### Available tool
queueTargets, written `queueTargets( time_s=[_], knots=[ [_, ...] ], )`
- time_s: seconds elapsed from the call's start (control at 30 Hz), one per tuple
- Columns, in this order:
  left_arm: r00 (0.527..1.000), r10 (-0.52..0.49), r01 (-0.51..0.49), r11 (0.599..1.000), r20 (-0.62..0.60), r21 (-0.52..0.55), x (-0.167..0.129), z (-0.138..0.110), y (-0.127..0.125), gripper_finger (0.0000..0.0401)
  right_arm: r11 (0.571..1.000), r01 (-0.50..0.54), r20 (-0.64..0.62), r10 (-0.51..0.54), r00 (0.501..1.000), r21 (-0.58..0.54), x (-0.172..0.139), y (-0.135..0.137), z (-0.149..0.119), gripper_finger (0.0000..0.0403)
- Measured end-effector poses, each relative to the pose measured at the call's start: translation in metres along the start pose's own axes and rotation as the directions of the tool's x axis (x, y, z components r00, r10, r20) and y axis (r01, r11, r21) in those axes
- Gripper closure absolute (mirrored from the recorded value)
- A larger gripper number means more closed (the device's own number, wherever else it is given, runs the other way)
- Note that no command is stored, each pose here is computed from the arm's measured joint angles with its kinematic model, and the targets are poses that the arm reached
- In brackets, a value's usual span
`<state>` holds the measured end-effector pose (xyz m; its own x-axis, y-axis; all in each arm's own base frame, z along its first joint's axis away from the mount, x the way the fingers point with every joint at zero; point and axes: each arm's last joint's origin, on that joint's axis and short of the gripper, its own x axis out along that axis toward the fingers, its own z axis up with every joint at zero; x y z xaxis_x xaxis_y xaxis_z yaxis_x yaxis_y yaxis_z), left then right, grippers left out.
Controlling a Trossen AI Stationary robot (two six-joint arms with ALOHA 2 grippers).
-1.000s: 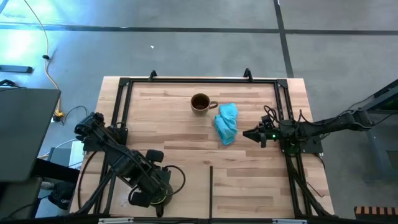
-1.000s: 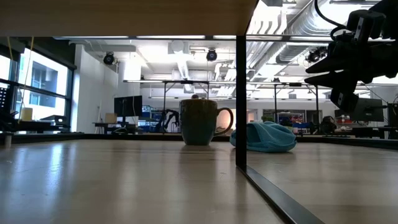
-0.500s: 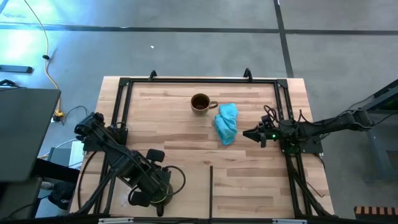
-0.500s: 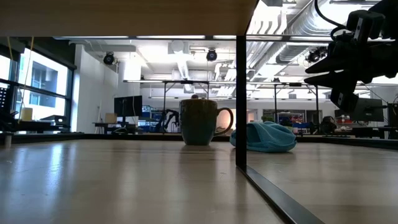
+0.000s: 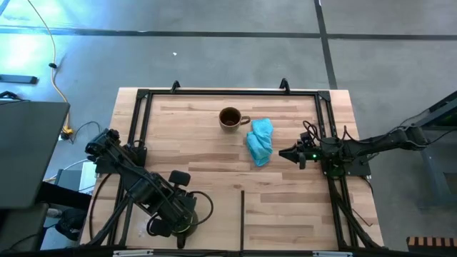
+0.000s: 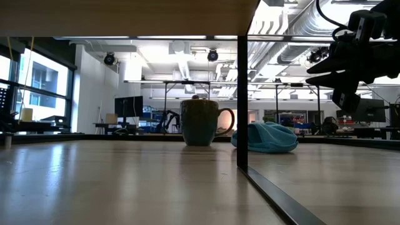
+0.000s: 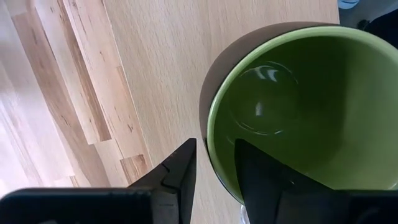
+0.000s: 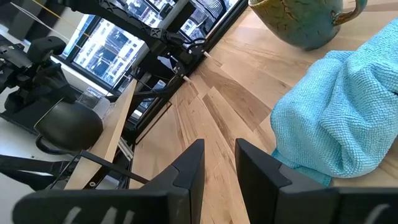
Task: Stack small to large cups/mugs on shelf
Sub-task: Put the black mug on the shelf
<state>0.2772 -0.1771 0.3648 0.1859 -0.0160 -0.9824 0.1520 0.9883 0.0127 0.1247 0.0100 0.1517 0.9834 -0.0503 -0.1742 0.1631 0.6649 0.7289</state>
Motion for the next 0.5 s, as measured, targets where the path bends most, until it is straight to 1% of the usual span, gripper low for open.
queueTargets(
  time_s=[0.3, 0.5],
  knots=[
    [1.000, 0.002, -0.002, 1.000, 0.003, -0.010, 0.0000, 0.0002, 0.0000, 0.0304, 1.000, 0.000, 0.000, 0.000, 1.000, 0.000, 0.0000, -0.0001, -0.0001, 0.0322],
    [1.000, 0.002, -0.002, 0.999, 0.004, -0.041, 0.0000, 0.0003, 0.0000, 0.0304, 1.000, 0.000, 0.000, 0.000, 1.000, 0.000, 0.0000, 0.0000, 0.0000, 0.0322]
  ],
)
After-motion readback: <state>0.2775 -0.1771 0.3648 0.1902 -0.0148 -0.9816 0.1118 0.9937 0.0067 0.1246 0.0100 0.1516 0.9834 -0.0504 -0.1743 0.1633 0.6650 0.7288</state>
